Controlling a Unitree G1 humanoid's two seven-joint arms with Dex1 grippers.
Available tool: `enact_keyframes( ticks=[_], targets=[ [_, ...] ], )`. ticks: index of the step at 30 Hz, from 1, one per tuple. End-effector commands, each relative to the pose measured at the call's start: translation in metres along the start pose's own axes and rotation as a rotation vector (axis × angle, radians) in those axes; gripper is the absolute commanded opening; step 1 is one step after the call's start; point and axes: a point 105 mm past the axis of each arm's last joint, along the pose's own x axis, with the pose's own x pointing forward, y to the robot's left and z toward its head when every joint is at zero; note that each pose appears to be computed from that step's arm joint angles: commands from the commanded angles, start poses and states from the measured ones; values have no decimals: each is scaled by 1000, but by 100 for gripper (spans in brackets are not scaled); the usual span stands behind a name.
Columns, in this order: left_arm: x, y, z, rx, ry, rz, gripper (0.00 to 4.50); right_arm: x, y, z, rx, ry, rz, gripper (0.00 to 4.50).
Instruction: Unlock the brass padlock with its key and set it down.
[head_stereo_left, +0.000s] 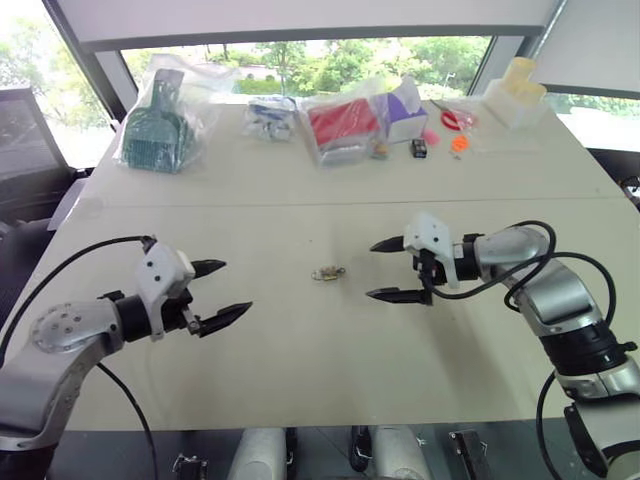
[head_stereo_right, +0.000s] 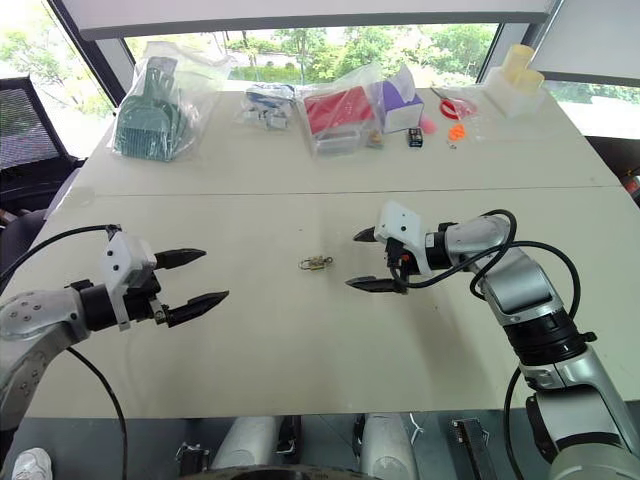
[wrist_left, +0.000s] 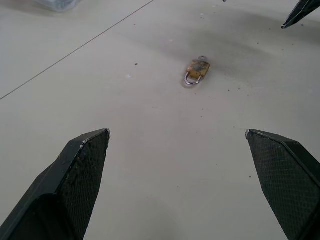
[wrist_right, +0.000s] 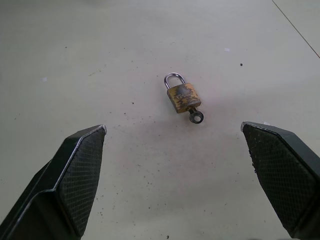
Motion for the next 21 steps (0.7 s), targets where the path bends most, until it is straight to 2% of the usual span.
enact_keyframes(
  ticks=[1,7,21],
  targets=[
    [-2,6,9,37,-22,24,449,1,2,11,-48,-17,6,450],
    [-3,13,8,31,-8,45,449,5,3,10,-69,-6,15,450],
    [1,4,3,36,6,-4,449,7,-6,11,-98,2,-4,450]
  ],
)
